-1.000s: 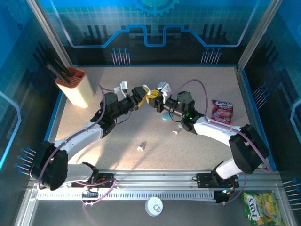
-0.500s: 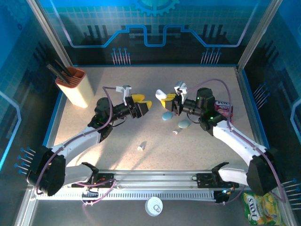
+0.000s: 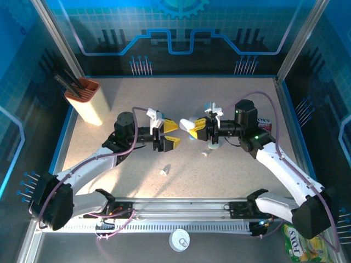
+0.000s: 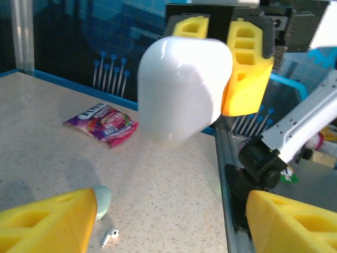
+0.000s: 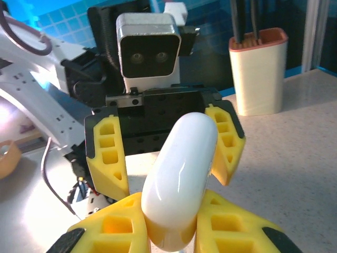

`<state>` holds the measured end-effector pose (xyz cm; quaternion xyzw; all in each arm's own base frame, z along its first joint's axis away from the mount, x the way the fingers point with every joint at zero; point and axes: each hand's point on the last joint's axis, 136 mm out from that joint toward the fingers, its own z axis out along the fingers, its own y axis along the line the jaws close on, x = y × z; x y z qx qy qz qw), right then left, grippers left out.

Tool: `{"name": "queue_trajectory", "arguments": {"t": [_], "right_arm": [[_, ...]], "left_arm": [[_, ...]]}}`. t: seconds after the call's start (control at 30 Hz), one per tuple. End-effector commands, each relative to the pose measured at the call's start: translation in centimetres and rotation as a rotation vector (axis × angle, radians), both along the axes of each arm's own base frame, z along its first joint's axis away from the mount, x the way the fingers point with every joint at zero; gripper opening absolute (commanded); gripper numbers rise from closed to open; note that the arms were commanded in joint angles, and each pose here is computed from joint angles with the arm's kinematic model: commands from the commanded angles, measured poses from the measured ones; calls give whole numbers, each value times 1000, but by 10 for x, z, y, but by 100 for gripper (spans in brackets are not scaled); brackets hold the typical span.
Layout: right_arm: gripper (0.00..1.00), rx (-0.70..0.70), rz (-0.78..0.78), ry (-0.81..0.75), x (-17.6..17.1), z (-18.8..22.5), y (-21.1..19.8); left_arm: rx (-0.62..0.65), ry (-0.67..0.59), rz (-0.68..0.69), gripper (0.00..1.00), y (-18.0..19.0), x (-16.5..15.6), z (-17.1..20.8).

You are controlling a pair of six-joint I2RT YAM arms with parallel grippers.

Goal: Insert the wireless bluetooth earbuds into the charging case

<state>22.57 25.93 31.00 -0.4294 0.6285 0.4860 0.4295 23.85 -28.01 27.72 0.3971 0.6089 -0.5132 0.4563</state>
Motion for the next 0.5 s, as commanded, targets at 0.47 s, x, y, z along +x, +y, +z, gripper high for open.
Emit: {"name": "queue_trajectory", "arguments": {"t": [0.47], "right_arm": [[6,35,223,17,-23,12,15]], "left_arm": [[-69,-65,-148,52,-14,-38,41]]}}
